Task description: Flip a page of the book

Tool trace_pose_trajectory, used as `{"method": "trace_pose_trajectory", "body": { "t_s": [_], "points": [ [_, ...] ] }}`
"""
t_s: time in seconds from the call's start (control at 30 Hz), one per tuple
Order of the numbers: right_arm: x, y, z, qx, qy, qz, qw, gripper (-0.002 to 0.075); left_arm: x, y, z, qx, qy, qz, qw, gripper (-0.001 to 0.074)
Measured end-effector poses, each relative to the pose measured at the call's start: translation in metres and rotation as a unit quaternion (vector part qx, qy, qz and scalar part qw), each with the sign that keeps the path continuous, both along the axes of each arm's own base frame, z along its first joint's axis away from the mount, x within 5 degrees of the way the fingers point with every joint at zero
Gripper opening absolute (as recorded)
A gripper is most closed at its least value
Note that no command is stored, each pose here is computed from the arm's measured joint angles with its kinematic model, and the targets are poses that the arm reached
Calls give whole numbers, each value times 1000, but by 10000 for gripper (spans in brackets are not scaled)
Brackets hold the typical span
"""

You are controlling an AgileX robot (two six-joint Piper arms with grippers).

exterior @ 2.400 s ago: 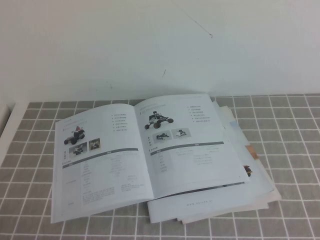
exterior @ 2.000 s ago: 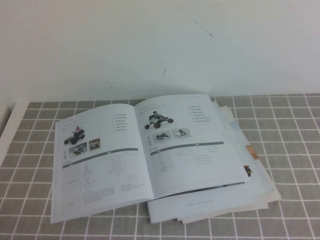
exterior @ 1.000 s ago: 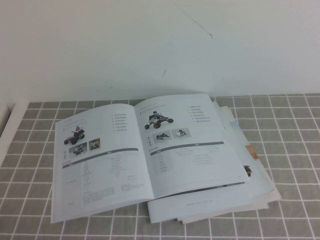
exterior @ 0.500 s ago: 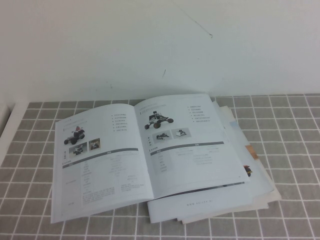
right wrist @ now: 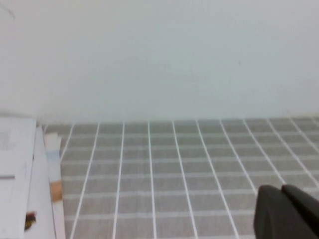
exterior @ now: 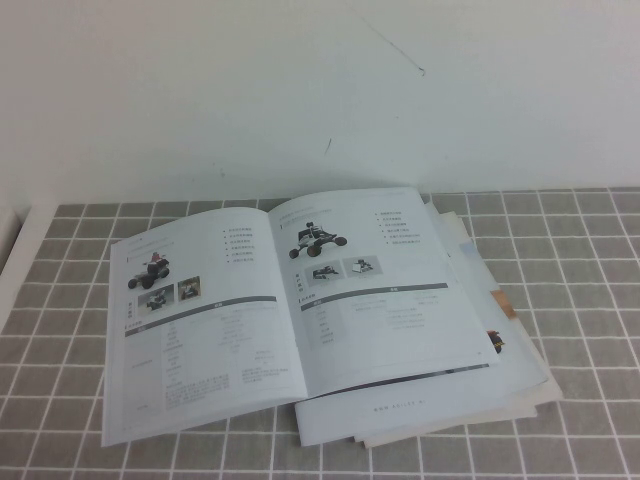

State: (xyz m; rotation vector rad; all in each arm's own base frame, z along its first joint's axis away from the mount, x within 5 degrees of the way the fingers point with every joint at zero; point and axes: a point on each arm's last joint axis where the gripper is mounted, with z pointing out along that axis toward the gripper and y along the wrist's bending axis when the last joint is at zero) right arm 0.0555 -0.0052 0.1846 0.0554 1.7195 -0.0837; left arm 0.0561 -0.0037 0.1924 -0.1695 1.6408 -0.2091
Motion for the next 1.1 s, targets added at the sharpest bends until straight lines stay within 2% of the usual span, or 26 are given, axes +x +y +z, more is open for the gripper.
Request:
{"method": "trace_pose_trajectory", "body": {
  "t_s": [0.1,0.23,0.53,0.63,0.73,0.8,0.9,1.0,1.1],
  "points": [
    [1,0,10,-7,-56,2,998,-2,0,5,14,-56,-76,25,995,-3],
    [0,1,25,-14,-135,4,991,-2,-2,11,26,-91,-143,54,984,-3],
    [-2,1,38,-18,-207,6,978,-3,-4,15,33,-107,-186,72,974,-3],
    [-6,2,48,-23,-269,8,963,-3,-7,19,39,-160,-225,79,958,-3],
    [-14,3,64,-30,-360,11,933,-3,-11,21,46,-194,-269,80,940,-3],
    [-22,4,74,-26,-423,12,906,-3,-14,20,58,-171,-296,72,937,-3],
    [-30,4,83,-1,-481,23,877,-3,-26,12,94,-75,-354,48,931,-3],
    [-37,5,100,16,-512,33,859,-3,-43,3,130,38,-407,33,912,-3],
    [-55,6,135,11,-564,37,825,-3,-62,-3,161,115,-452,32,884,-3]
  ]
}}
